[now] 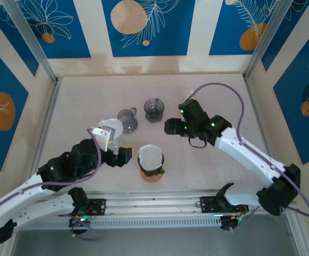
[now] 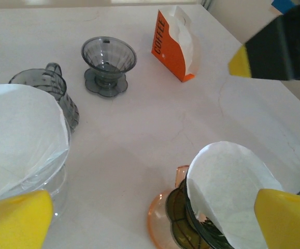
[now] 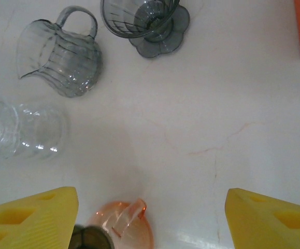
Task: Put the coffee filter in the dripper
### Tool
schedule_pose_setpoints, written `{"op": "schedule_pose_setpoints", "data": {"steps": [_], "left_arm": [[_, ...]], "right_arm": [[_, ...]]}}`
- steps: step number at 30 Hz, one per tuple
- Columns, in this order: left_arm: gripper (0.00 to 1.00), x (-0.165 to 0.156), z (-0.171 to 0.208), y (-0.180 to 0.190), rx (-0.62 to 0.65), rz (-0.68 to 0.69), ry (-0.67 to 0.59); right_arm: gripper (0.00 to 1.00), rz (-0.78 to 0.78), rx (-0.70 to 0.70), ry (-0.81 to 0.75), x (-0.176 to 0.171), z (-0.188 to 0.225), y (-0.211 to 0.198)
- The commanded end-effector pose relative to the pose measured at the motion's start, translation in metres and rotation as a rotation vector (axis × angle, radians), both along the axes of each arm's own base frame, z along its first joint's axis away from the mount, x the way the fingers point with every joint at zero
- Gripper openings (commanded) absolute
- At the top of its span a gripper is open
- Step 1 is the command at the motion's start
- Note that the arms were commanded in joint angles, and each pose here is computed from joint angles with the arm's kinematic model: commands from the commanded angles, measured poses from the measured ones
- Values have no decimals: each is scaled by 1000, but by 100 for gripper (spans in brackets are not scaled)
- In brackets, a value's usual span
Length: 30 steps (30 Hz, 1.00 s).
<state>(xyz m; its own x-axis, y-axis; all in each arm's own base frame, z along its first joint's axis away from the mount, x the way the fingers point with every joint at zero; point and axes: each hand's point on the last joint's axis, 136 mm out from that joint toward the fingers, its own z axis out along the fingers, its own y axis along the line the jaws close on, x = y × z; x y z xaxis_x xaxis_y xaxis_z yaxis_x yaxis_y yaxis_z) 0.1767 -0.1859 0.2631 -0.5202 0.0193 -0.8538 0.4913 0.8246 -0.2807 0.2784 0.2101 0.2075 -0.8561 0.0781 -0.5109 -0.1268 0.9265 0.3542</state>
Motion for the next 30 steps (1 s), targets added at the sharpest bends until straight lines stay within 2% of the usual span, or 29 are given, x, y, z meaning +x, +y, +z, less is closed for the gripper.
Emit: {"op": "schedule_pose_setpoints", "data": {"steps": [1, 15, 21, 30], "left_arm": [[100, 3, 9, 7, -30, 29, -57], [100, -5, 2, 20, -58, 26, -87], [100, -5, -3, 24, -44, 40, -87], [100, -2, -5, 24, -36, 48, -93]], "right_arm": [[75, 122, 96, -31, 30, 21, 33], [63, 337, 119, 164, 126, -38, 140], [62, 396, 142, 231, 138, -62, 168], [62, 465, 130, 302, 126, -88, 182]]}}
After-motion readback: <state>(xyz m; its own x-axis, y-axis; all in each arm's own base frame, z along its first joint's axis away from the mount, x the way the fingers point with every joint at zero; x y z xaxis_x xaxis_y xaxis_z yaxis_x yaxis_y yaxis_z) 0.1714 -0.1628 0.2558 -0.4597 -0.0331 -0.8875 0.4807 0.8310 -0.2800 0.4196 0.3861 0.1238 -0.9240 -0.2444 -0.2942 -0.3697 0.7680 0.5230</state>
